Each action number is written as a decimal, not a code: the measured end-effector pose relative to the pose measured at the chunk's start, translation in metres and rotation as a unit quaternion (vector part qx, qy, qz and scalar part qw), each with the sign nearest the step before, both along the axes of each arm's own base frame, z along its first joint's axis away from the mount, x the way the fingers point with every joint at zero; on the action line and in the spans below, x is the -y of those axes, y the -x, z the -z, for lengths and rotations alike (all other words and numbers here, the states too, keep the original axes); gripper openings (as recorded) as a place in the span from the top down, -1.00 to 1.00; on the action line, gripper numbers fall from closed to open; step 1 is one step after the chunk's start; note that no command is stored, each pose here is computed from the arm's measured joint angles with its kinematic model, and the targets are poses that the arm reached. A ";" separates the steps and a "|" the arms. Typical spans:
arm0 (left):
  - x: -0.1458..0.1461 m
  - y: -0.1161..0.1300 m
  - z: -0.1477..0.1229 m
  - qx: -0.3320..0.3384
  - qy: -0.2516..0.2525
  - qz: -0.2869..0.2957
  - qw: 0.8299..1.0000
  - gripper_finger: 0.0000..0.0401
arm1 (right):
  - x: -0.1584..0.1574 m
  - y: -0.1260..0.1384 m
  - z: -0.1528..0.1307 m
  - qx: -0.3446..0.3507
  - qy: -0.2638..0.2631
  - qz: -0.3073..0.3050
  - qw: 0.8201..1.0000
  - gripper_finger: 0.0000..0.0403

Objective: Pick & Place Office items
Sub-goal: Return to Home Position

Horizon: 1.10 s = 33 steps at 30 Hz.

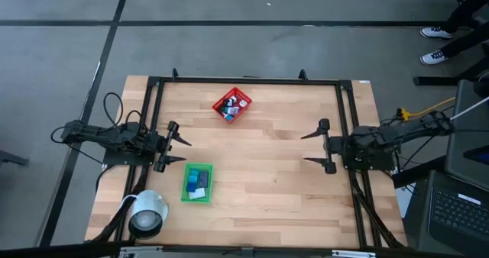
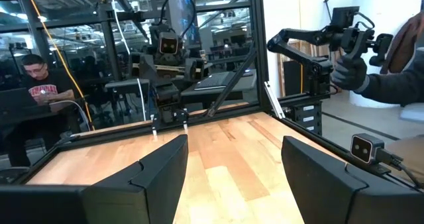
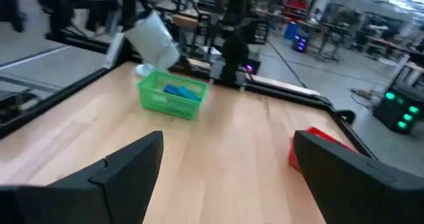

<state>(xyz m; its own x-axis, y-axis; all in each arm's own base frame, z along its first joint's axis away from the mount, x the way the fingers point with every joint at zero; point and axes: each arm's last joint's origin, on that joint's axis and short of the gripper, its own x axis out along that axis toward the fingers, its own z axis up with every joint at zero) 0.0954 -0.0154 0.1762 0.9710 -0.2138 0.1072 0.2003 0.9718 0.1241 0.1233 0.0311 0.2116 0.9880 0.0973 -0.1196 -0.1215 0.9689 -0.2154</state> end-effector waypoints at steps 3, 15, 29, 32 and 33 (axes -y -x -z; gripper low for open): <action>0.000 0.000 0.000 0.000 0.000 0.000 1.000 -0.19 | 0.002 0.008 0.001 0.012 -0.001 -0.009 1.000 -0.71; 0.000 0.000 0.000 0.000 0.000 0.000 1.000 -0.19 | 0.009 0.031 0.021 0.086 -0.010 -0.009 0.996 -0.71; 0.000 0.000 0.000 0.000 0.000 0.000 1.000 -0.19 | 0.000 0.032 0.041 0.056 -0.042 -0.149 0.986 -0.70; 0.000 0.000 0.000 0.000 0.000 0.000 1.000 -0.19 | 0.000 0.030 0.042 0.050 -0.029 -0.152 0.987 -0.70; 0.000 0.000 0.000 0.000 0.000 0.000 1.000 -0.19 | 0.000 0.030 0.042 0.051 -0.027 -0.147 0.987 -0.70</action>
